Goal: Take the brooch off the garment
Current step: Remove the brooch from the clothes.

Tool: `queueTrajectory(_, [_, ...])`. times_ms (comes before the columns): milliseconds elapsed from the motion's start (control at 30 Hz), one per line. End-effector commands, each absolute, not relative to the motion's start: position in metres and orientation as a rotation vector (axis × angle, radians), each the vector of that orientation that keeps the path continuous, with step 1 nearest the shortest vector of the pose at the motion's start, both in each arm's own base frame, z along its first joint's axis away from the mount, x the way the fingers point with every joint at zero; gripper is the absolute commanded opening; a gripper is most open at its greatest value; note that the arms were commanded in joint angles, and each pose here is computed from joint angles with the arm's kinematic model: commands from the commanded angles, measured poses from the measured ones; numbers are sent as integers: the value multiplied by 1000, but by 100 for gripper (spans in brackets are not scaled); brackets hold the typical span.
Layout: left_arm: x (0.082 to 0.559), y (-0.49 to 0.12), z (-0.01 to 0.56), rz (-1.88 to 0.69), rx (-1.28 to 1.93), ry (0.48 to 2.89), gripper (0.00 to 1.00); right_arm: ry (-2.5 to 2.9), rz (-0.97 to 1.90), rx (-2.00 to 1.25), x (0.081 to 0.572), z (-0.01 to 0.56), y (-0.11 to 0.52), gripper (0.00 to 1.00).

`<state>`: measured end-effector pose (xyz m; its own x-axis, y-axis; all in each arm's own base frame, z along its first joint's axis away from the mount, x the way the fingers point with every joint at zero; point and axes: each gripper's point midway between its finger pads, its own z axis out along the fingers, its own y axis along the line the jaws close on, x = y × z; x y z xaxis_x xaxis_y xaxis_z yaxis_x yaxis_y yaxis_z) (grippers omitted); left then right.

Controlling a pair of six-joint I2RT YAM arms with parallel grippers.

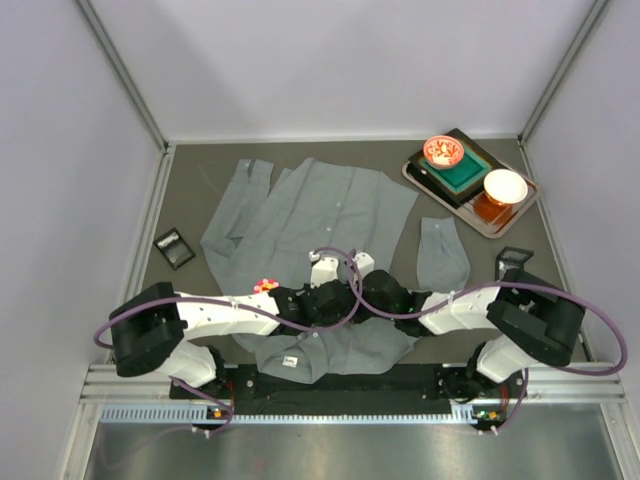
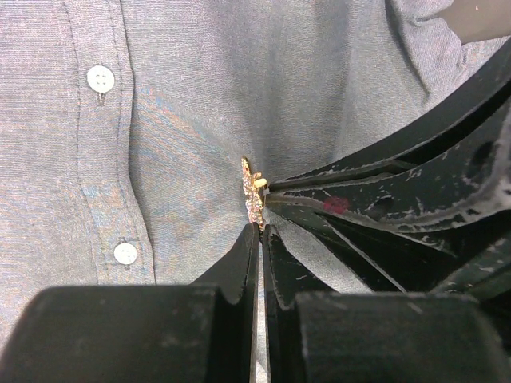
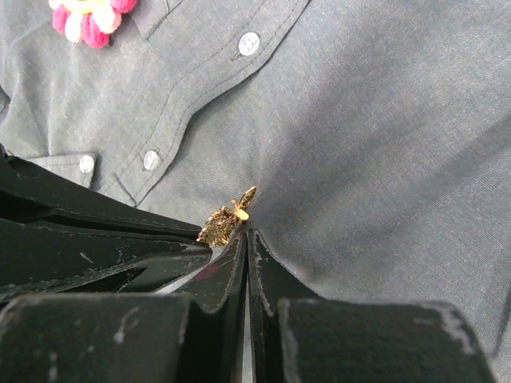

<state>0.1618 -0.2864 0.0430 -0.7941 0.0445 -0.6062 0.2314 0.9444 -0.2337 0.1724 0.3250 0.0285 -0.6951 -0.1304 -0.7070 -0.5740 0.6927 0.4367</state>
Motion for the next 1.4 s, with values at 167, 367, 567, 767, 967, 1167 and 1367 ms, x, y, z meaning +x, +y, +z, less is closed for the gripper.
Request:
queueTrajectory(167, [157,-302,55,-518,166,2462,0,2231,816,-350,187,60,329,0])
queueTrajectory(367, [159,-301,56,-506,163,2455,0,2242,815,-334,188,60,329,0])
queueTrajectory(567, [161,-296,54,-446,161,2473,0,2268,762,-283,189,58,318,0])
queueTrajectory(767, [160,-299,55,-458,175,2471,0,2294,695,-220,191,62,304,0])
queueTrajectory(967, [160,-308,62,-495,219,2455,0,2285,765,-191,186,77,306,4])
queueTrajectory(1167, [159,-317,64,-542,236,2454,1,2318,864,-59,191,79,291,8])
queueTrajectory(1367, [159,-320,67,-558,245,2451,17,2338,924,-11,189,79,281,13])
